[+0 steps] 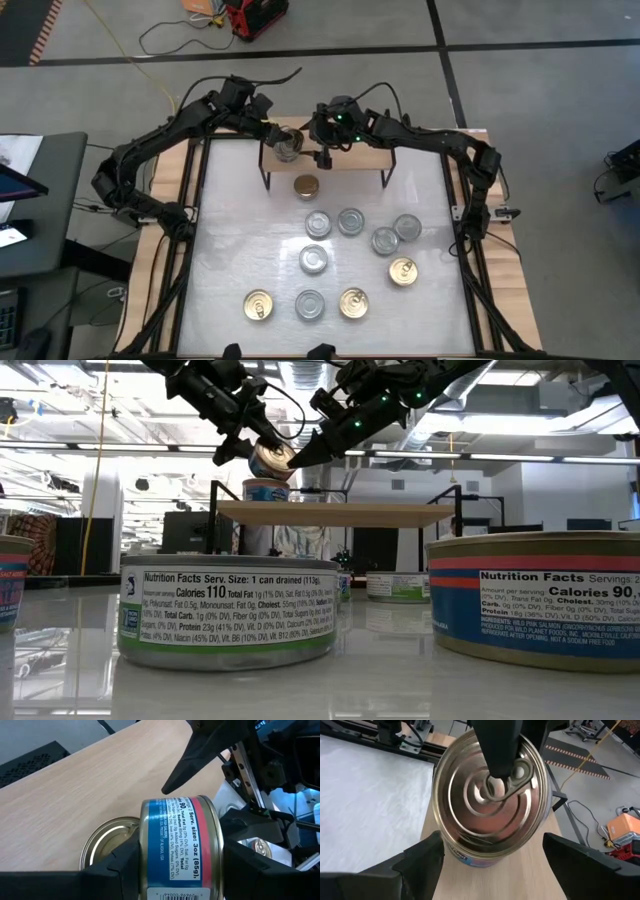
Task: Stack canned seafood by type on shelf
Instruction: Stack the blue tuna can on top of the other blue tuna can on the shelf
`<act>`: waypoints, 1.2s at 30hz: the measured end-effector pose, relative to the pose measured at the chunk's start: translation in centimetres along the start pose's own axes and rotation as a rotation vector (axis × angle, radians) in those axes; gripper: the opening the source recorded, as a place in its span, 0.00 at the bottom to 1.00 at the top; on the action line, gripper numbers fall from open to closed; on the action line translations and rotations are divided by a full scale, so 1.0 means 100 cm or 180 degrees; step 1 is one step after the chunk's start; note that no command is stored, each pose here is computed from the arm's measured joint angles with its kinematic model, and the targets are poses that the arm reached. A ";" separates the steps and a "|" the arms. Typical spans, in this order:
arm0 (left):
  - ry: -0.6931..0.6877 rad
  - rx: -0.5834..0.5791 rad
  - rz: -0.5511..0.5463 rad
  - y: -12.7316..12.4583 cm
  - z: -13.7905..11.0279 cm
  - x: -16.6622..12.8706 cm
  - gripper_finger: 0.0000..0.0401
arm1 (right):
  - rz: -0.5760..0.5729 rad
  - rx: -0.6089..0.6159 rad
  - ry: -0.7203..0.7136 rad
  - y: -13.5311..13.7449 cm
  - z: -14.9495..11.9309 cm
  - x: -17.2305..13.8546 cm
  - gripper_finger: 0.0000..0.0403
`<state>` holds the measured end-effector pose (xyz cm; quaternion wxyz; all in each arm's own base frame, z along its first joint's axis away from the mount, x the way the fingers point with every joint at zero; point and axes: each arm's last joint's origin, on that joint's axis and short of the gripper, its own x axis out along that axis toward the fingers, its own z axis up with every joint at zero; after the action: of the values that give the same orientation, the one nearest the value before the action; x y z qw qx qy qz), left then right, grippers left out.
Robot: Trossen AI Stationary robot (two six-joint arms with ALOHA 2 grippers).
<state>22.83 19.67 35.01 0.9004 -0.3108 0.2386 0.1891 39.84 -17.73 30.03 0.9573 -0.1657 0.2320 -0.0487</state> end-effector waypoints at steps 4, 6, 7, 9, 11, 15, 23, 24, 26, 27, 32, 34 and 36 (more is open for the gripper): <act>-0.0002 0.0035 0.0007 0.000 0.000 0.000 0.53 | -0.0009 0.0003 -0.0018 0.000 0.001 0.000 0.92; -0.0006 0.0039 0.0010 0.000 0.000 0.000 0.55 | -0.0008 0.0002 -0.0017 0.000 0.001 0.000 0.92; -0.0006 0.0053 0.0011 0.000 0.000 0.000 0.56 | -0.0007 0.0003 -0.0016 0.000 0.001 0.000 0.92; -0.0010 0.0079 0.0033 0.000 0.000 0.000 0.58 | -0.0008 0.0003 -0.0015 0.000 0.001 0.000 0.92; -0.0014 0.0110 0.0059 0.001 0.000 0.000 0.60 | -0.0008 0.0005 -0.0017 0.000 0.001 0.000 0.92; -0.0022 0.0122 0.0108 0.001 0.000 0.000 0.62 | -0.0007 0.0013 -0.0015 0.000 0.001 0.000 0.92; -0.0013 0.0149 0.0285 0.006 0.000 -0.002 0.62 | -0.0004 0.0038 -0.0015 0.000 0.000 0.000 0.92; -0.0018 0.0159 0.0283 0.006 0.000 -0.002 0.62 | 0.0003 0.0038 -0.0019 0.000 0.000 0.000 0.92; -0.0022 0.0167 0.0281 0.006 0.000 -0.002 0.62 | 0.0014 0.0038 -0.0025 0.000 0.001 0.000 0.92; -0.0020 0.0170 0.0277 0.006 0.000 -0.002 0.62 | 0.0019 0.0037 -0.0031 0.000 0.001 0.000 0.92; 0.0016 0.0162 0.0327 0.007 -0.001 -0.002 0.62 | 0.0032 0.0036 -0.0036 0.000 0.001 0.000 0.92; 0.0010 0.0193 0.0408 0.009 -0.001 -0.003 0.62 | 0.0033 0.0038 -0.0033 0.000 0.001 0.000 0.92; 0.0027 0.0204 0.0494 0.012 -0.002 -0.004 0.62 | 0.0035 0.0038 -0.0033 0.000 0.001 0.000 0.92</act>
<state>21.84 20.36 34.57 0.8915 -0.2633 0.2717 0.2493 39.87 -17.70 30.07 0.9597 -0.1589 0.2277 -0.0440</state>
